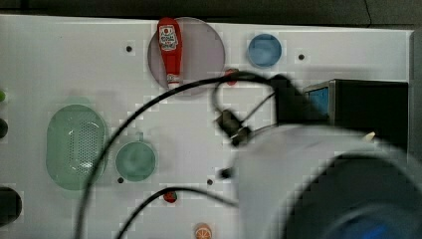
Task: Pick banana from table and place on oven.
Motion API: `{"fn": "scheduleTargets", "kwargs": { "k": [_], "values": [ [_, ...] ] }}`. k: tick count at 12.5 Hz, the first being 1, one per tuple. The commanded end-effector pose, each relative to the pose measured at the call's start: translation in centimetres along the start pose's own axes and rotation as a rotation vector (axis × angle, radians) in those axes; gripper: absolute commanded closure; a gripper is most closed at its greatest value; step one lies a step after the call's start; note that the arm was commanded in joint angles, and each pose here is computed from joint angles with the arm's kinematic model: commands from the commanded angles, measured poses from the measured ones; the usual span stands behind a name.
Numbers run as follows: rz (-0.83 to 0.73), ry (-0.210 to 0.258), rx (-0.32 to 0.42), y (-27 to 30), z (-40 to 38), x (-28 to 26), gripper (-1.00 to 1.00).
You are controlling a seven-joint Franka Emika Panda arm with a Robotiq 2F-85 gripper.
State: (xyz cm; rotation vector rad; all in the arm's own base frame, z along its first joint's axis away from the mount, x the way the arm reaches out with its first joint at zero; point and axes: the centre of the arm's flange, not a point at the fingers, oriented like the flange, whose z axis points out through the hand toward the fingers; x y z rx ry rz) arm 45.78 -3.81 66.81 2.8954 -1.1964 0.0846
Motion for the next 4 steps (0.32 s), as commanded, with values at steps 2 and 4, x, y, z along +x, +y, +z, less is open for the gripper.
{"fn": "scheduleTargets", "kwargs": {
  "k": [2, 4],
  "values": [
    [0.179, -0.026, -0.054, 0.6, 1.92, -0.37, -1.0],
    [0.187, -0.027, -0.052, 0.93, 1.91, -0.11, -1.0]
  ]
}}
